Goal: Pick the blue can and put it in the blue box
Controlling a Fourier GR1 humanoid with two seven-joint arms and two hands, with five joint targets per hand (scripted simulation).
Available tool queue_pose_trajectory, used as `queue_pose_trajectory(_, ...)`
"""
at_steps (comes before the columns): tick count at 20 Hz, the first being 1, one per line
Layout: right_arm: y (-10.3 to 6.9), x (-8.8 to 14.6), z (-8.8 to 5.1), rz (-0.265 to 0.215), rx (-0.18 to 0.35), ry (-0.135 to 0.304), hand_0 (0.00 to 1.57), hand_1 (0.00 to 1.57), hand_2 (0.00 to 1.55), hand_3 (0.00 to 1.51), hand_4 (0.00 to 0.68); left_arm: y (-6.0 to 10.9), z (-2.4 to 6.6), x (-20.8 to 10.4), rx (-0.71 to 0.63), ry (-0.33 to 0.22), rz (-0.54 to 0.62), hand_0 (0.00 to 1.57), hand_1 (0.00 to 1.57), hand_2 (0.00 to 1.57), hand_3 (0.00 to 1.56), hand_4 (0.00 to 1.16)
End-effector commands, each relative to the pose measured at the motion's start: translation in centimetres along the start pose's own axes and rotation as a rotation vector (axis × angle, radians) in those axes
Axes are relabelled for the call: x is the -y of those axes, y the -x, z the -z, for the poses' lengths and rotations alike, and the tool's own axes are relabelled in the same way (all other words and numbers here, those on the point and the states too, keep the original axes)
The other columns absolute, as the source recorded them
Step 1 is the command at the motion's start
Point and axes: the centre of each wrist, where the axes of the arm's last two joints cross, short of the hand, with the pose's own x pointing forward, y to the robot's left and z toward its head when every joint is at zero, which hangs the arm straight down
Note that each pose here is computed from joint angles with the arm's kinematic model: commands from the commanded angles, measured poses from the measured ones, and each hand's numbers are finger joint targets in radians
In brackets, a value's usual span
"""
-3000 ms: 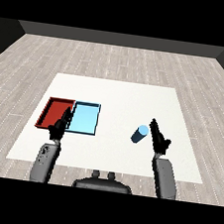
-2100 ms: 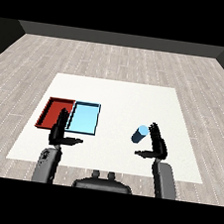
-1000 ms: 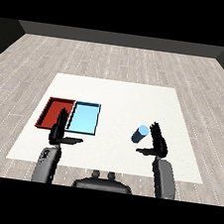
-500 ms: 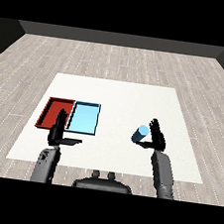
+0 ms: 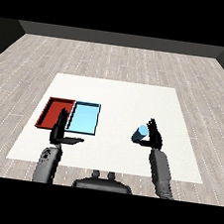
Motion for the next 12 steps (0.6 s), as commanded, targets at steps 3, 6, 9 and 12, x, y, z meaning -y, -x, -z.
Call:
queue_pose_trajectory(3,1.9,0.2,1.7,0.029,-0.015,0.016,0.00,0.00,0.00,0.00,0.000,-0.6,-0.09,0.1,0.036,-0.015,0.031,0.00,0.00,0.00,0.00,0.00)
queue_pose_trajectory(6,2.2,-0.6,1.1,0.037,-0.027,0.037,0.00,0.00,0.00,0.00,0.000,0.3,1.41,-2.4,0.028,-0.019,0.017,0.00,0.00,0.00,0.00,0.00)
queue_pose_trajectory(9,0.9,-1.2,2.0,0.052,-0.047,0.013,0.00,0.00,0.00,0.00,0.000,-1.1,1.21,-0.1,0.004,-0.026,0.036,0.00,0.00,0.00,0.00,0.00)
queue_pose_trajectory(12,1.5,0.2,2.8,0.067,-0.037,-0.010,0.00,0.00,0.00,0.00,0.000,0.9,1.50,0.8,0.015,-0.007,0.030,0.00,0.00,0.00,0.00,0.00)
